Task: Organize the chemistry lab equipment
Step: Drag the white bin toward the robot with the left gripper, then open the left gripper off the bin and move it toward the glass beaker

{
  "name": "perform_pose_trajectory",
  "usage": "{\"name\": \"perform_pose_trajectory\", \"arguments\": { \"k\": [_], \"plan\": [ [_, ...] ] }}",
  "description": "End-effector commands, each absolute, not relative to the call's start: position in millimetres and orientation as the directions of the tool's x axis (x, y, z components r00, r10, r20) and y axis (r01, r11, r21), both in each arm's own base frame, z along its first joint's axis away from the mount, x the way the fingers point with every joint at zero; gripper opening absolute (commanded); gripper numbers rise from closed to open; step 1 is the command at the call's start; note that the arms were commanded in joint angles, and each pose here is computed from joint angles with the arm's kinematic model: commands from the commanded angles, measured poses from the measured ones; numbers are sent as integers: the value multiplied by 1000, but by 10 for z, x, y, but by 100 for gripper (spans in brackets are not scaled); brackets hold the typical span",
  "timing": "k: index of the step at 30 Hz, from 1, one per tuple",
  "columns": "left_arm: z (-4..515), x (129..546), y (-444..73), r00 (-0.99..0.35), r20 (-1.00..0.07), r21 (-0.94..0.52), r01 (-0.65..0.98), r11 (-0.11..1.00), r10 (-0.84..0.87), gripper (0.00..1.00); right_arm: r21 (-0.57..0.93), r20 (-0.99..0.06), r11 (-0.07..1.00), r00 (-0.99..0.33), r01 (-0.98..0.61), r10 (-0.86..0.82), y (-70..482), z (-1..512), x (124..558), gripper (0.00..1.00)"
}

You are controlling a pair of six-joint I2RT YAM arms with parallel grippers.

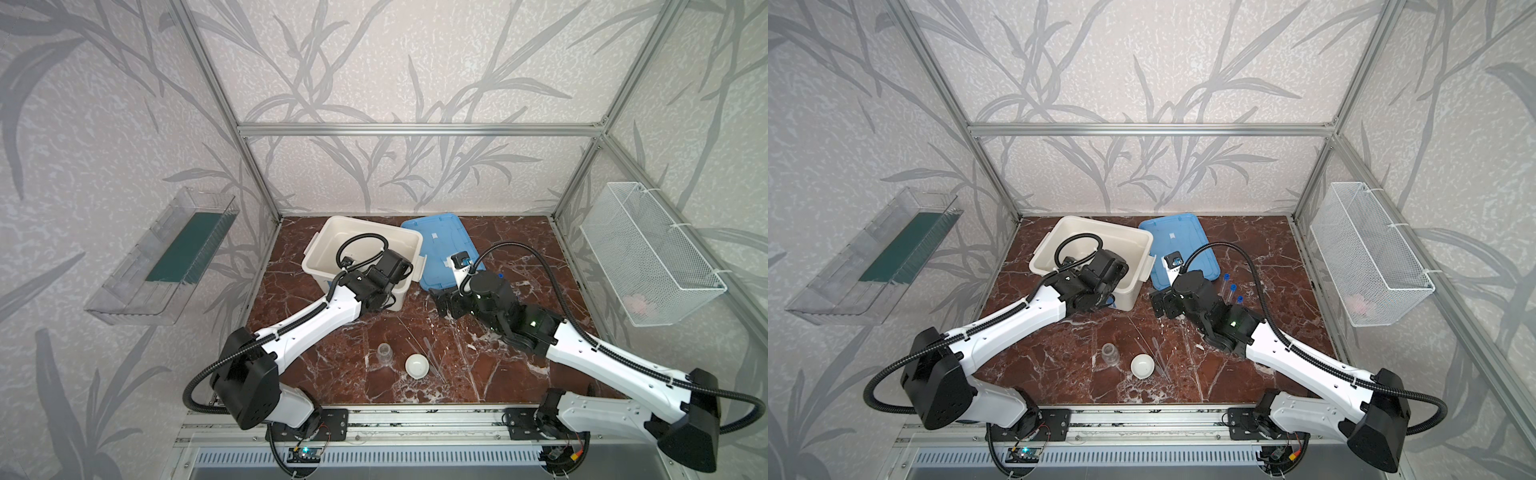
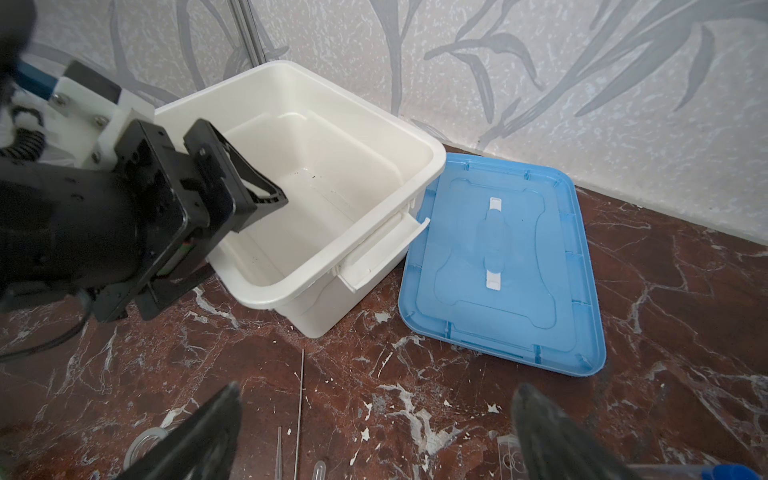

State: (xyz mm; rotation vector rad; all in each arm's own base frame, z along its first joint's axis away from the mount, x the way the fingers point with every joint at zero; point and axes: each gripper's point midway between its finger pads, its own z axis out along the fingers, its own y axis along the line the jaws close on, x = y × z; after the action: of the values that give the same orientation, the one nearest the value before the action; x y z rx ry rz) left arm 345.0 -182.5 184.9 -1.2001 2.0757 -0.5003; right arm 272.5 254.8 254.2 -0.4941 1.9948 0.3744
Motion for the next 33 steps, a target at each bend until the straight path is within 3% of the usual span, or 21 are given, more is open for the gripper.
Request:
{"name": "perform_pose_trajectory", "arguments": {
  "k": [1,19,25,33],
  "plan": [
    [1973,3604,-1833,-296,-400,-648,-578,496,-867,86,29,-884,878,-422,-478,-200,2506,2483,2741,99],
    [1939,3918,-2368,-420,-364,-677,-495,545,-832,91,30,-878,884,-435,-466,-199,2446,2440,2728,100],
    [2310,3962,-2401,-419,-437,-699,-398,593,-796,99,40,-881,889,-435,-455,-184,2384,2480,2696,100],
    [2524,3667,-2394,-558,-484,-641,-299,707,-675,99,103,-877,891,-463,-442,-128,2193,2627,2583,99]
  ]
}}
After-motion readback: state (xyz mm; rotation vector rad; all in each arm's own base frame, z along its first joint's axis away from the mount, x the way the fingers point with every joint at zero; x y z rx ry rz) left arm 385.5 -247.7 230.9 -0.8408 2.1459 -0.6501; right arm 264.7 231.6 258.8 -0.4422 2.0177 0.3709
